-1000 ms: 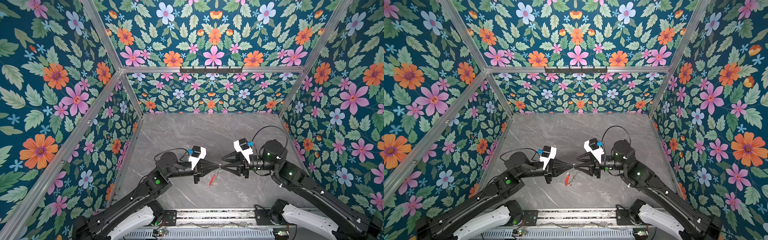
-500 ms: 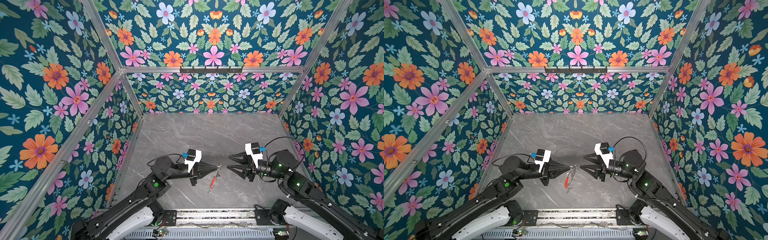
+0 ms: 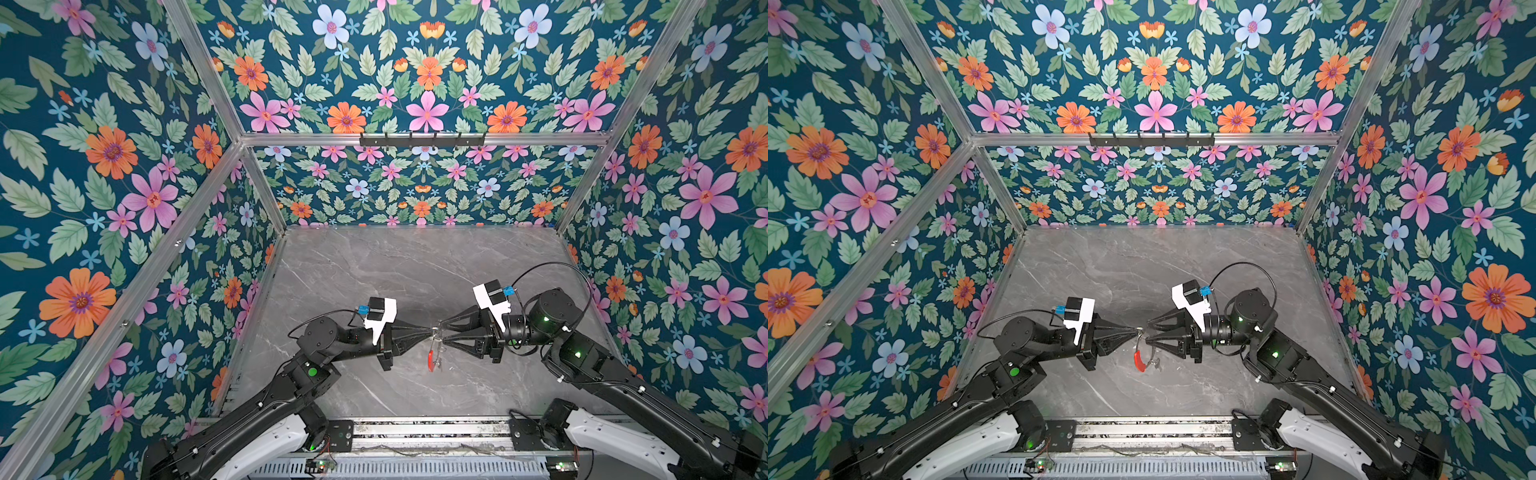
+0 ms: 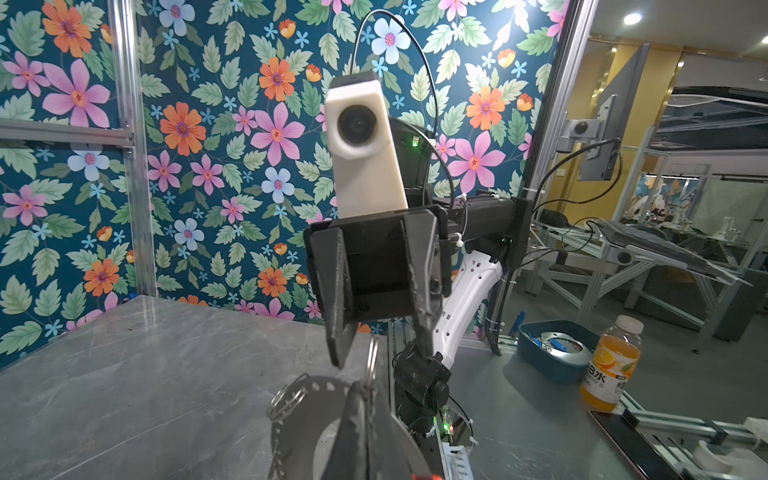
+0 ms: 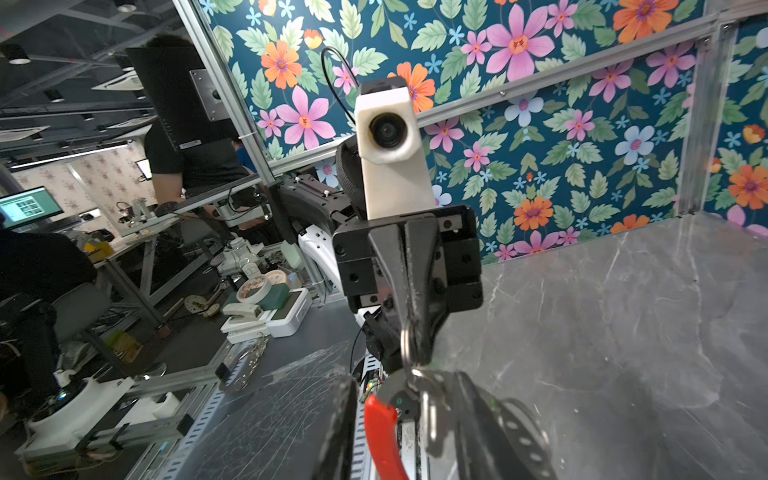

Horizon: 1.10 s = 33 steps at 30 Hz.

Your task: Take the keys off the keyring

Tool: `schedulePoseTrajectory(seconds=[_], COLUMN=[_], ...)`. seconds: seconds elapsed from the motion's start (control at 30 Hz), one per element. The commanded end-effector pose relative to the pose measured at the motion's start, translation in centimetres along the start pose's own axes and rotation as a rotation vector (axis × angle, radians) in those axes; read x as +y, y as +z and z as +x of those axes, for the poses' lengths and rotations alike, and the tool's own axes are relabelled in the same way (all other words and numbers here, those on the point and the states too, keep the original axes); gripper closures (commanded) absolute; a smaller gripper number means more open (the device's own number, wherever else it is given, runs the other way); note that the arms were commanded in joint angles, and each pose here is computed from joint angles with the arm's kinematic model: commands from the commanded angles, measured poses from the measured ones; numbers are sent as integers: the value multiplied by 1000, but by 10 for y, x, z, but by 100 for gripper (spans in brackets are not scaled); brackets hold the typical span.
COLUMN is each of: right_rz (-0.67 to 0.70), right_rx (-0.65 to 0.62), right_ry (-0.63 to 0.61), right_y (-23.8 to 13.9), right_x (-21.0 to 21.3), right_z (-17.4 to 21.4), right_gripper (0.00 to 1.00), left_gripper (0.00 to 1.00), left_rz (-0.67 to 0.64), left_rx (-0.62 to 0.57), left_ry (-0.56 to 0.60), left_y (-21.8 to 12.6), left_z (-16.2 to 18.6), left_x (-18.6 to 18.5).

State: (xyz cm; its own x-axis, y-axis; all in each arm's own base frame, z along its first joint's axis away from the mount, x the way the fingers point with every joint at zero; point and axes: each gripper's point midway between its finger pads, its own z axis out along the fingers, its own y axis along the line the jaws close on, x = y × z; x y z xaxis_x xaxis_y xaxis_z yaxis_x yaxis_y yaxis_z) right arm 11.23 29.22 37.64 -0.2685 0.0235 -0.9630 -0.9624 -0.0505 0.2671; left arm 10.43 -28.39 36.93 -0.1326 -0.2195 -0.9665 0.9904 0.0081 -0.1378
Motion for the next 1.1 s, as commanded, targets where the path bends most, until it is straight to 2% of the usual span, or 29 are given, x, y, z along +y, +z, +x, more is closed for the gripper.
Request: schedulePoseTrajectory(seconds=[0.0, 0.27, 0.33, 0.4, 0.5, 0.53, 0.6, 0.7, 0.8, 0.93, 1.07], right_rz=[-24, -19, -20, -13, 38, 55, 94, 144, 168, 197, 210], right_rx=[-27, -17, -13, -18, 7, 24, 77, 188, 299, 418, 496], right_ry=[-46, -46, -46, -46, -24, -20, 6, 74, 109, 139, 160], right_y=[4, 13, 15, 15, 13, 11, 8, 2, -3, -10, -12], right_x=[7, 2, 1, 0, -5, -6, -10, -18, -18, -19, -21], right_z=[-12, -13, -13, -14, -13, -12, -5, 7, 18, 26, 30], right_gripper=[65, 79, 87, 99, 100, 100, 100, 100, 100, 100, 100], left_gripper=[100, 100, 100, 100, 100, 98, 72, 53, 48, 47, 45], left_rz=[-26, -26, -25, -25, -38, -53, -88, -122, -118, -75, -43], left_rx=[-69, -81, -82, -83, -61, -42, -1, 58, 139, 240, 290], left_ry=[30, 27, 23, 18, 8, 4, 13, 32, 37, 1, -32], left_y=[-1, -2, -3, -2, -2, -3, -6, -13, -14, -6, 3], left_z=[-16, -18, -17, -17, -17, -15, -11, -6, 0, 11, 17], left_x=[2, 2, 2, 2, 3, 5, 7, 7, 5, 3, 4])
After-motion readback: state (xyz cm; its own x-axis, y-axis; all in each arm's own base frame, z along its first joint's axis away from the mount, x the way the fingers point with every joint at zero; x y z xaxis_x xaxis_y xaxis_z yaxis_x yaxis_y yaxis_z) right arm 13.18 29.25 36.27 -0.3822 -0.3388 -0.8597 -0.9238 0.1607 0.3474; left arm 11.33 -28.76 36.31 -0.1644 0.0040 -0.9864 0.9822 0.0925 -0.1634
